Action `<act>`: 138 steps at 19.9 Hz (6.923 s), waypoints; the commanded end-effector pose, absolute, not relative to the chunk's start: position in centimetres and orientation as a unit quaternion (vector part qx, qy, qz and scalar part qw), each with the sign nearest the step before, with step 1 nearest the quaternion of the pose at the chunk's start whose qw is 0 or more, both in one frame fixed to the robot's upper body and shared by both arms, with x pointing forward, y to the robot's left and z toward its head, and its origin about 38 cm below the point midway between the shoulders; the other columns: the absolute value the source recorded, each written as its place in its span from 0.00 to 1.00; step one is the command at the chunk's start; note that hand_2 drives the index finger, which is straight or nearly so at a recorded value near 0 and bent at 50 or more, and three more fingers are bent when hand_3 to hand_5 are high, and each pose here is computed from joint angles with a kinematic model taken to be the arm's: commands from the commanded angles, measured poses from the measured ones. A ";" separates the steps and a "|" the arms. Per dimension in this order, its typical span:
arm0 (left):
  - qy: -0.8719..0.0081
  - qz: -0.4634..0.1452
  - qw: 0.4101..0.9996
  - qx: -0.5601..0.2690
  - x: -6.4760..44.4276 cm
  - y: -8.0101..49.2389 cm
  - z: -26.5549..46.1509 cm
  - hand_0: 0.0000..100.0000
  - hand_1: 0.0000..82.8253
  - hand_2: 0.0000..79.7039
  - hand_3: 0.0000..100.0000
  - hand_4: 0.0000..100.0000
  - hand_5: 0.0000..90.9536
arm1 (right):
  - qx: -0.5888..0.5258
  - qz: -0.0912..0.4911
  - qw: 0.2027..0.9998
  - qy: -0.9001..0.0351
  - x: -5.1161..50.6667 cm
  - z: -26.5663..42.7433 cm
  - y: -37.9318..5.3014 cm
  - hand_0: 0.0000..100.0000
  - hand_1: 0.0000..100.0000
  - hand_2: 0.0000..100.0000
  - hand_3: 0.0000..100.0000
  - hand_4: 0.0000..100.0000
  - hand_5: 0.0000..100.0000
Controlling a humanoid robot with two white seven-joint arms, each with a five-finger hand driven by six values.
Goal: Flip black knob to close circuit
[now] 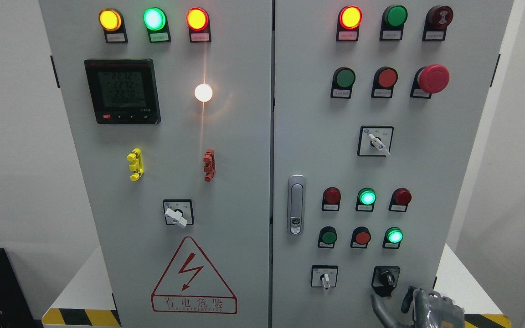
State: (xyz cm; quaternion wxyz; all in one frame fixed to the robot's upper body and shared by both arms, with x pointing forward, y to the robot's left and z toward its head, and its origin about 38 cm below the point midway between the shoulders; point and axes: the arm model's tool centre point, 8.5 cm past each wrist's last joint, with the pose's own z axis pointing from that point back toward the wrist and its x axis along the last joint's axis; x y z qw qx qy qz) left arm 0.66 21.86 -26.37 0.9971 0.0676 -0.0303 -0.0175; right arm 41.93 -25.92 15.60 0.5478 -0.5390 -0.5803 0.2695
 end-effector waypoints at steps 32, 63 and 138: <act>-0.033 -0.016 0.997 0.066 0.2 21.7 -26.4 0.12 0.67 0.00 0.00 0.00 0.00 | -0.555 0.245 0.564 -0.561 42.7 15.5 -28.5 0.00 0.05 0.69 0.94 0.89 1.00; -0.033 -0.016 0.997 0.066 0.2 21.7 -26.4 0.12 0.67 0.00 0.00 0.00 0.00 | -0.555 0.237 0.562 -0.566 42.4 15.9 -28.8 0.00 0.04 0.69 0.94 0.89 1.00; -0.033 -0.016 0.997 0.066 0.2 21.7 -26.4 0.12 0.67 0.00 0.00 0.00 0.00 | -0.459 0.257 0.518 -0.675 38.3 16.7 -22.4 0.00 0.03 0.56 0.84 0.77 0.80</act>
